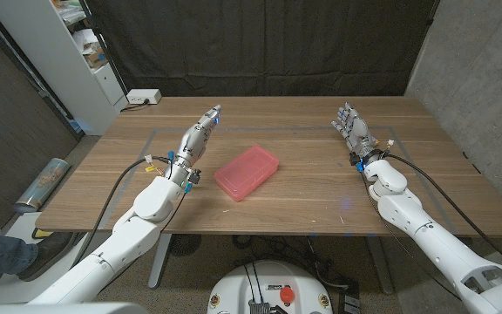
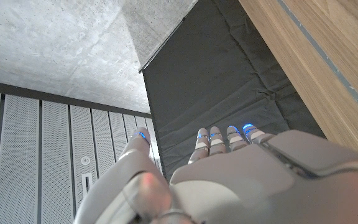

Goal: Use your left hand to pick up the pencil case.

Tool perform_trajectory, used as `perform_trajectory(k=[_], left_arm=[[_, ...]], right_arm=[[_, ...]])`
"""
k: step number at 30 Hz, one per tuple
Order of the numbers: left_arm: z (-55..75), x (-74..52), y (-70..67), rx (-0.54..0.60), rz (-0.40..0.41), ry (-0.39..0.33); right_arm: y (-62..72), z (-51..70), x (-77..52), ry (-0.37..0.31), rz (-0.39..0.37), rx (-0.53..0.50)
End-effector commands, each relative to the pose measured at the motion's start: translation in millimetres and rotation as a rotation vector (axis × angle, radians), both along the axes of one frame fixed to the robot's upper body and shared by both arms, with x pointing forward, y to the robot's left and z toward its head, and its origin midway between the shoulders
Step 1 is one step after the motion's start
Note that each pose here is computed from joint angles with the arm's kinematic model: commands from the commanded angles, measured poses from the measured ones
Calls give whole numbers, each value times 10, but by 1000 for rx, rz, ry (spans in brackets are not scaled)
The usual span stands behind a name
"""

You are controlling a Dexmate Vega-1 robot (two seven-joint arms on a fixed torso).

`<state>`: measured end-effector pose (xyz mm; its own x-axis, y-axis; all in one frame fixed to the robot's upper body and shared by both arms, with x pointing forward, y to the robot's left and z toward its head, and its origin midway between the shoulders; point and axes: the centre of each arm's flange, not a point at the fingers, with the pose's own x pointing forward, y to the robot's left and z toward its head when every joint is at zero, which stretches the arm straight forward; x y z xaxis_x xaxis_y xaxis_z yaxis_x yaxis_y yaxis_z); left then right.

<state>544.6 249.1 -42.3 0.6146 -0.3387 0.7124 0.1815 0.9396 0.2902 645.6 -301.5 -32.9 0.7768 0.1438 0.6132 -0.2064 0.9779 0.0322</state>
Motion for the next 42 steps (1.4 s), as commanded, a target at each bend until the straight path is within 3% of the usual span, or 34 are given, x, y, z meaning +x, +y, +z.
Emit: perform_trajectory(k=[1,16,26,34,42], left_arm=[[-27,-56,-10,28,50,-15],[-88,-197,-97,74,85,-36],[-115,-303,-122,108,146,-58],[-140,-399,-161,169,274,-95],[-133,-425,-192,198,291,-107]], right_arm=[[2,-5,18,6,-1,5],[7,-9,10,4,1,11],[-14,-44,-4,3,2,19],[-26,-62,-24,3,-1,14],[-15,-72,-40,-2,0,11]])
